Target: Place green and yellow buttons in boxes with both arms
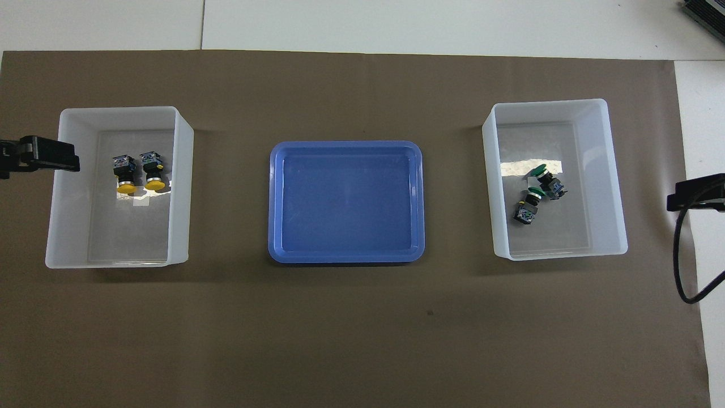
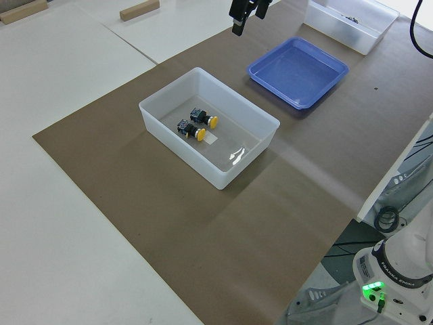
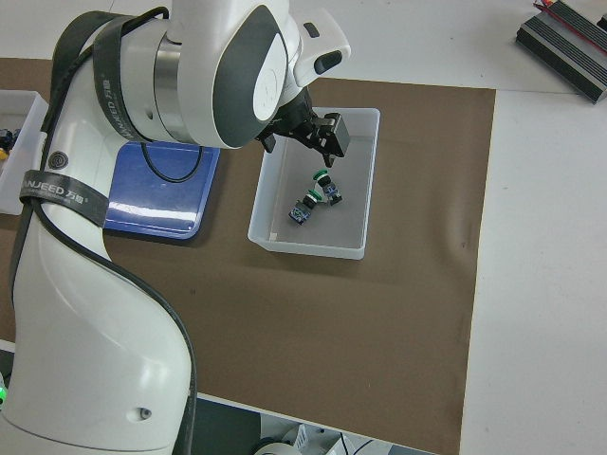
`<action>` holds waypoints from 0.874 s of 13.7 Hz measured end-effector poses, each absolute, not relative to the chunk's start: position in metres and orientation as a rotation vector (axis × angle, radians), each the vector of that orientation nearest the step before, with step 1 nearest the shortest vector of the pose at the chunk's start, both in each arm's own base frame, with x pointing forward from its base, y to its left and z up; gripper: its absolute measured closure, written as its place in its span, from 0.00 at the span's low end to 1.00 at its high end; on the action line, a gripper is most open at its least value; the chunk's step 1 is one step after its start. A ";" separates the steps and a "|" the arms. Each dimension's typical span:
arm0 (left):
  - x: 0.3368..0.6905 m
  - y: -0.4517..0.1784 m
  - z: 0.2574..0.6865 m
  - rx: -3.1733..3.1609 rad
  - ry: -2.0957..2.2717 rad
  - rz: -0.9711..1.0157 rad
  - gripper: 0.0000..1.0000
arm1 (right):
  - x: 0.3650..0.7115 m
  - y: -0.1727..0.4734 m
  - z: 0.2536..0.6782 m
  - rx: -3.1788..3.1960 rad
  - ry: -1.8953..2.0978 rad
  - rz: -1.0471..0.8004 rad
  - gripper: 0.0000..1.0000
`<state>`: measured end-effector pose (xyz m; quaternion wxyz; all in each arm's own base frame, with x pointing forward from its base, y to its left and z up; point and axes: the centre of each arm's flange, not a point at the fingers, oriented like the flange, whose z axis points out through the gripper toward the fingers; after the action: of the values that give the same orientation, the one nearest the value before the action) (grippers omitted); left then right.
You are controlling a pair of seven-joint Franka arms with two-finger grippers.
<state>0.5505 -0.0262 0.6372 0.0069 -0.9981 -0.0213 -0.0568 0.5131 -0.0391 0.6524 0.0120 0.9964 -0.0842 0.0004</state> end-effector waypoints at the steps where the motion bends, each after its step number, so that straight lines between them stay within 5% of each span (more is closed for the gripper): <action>1: 0.550 -0.028 0.637 -3.124 -0.061 -0.171 0.00 | 0.513 -0.039 0.652 3.107 -0.262 0.001 0.00; 12: 0.547 -0.035 0.636 -3.130 0.050 -0.131 0.00 | 0.515 -0.040 0.653 3.108 -0.265 0.021 0.00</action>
<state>0.5472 -0.0346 0.6359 0.0042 -0.9990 0.0160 -0.0419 0.5146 -0.0400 0.6530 0.0112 0.9963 -0.0849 0.0066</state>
